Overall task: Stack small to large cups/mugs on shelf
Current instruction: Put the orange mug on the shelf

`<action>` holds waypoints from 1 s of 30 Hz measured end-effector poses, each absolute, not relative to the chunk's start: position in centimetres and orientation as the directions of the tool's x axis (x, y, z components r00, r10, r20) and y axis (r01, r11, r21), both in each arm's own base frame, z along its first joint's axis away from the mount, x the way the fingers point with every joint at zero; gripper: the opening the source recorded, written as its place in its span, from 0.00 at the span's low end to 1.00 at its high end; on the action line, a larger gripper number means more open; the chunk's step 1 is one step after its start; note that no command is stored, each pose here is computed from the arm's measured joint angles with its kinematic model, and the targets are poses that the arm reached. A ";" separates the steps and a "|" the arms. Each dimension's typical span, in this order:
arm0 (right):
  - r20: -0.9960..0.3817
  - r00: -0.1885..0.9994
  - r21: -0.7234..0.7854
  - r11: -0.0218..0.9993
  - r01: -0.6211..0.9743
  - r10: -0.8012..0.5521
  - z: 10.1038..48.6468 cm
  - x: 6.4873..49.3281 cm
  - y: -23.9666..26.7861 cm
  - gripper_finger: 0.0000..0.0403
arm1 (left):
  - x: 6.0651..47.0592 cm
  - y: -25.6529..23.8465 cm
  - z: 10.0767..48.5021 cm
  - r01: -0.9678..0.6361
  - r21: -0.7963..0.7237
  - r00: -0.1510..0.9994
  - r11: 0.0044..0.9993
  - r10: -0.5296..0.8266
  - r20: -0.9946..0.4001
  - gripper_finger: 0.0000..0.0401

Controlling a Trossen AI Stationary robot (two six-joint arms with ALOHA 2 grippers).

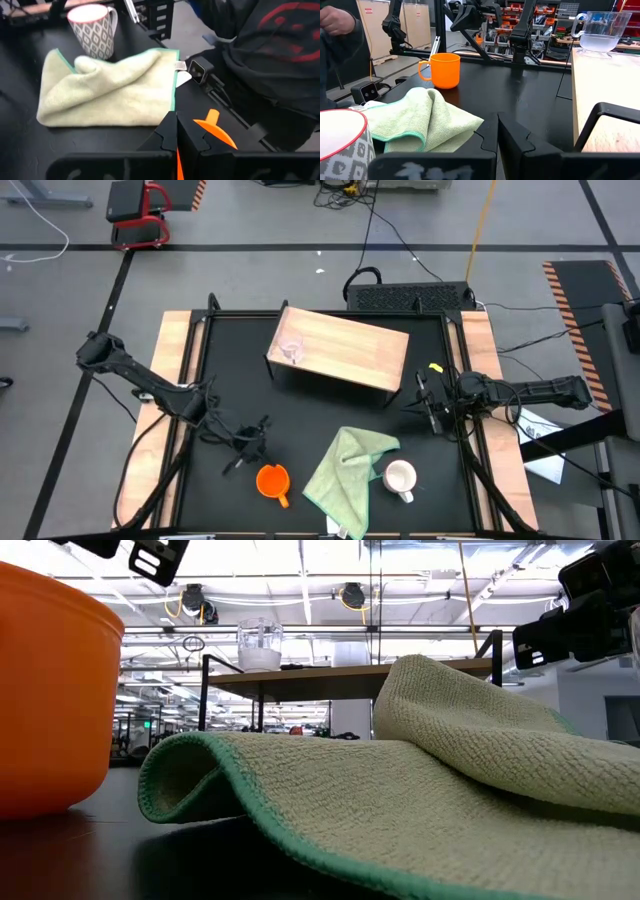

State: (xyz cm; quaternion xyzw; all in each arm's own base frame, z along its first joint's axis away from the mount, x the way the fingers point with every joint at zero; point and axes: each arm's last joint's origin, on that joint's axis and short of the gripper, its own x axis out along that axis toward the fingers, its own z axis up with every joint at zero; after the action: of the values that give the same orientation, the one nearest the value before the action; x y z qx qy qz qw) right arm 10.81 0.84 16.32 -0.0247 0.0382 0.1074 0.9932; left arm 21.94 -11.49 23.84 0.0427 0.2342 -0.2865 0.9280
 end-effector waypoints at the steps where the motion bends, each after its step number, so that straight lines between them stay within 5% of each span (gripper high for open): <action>1: -0.081 0.974 -0.041 0.976 -0.215 0.211 16.3 10.8 0.8 0.00 | 22.1 -11.5 23.8 0.547 -0.065 0.722 0.835 -0.509 -0.468 0.00; 30: -0.081 0.974 -0.049 0.975 -0.216 0.212 16.3 10.8 0.8 0.00 | 26.4 -14.9 24.4 0.506 -0.135 0.469 0.852 -0.403 -0.786 0.00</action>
State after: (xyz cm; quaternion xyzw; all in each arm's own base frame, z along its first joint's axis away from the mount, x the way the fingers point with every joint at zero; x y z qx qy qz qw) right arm 10.81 0.84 16.31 -0.0287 0.0379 0.1076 0.9931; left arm 26.41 -14.88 24.42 0.0581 0.4416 -0.2657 0.8550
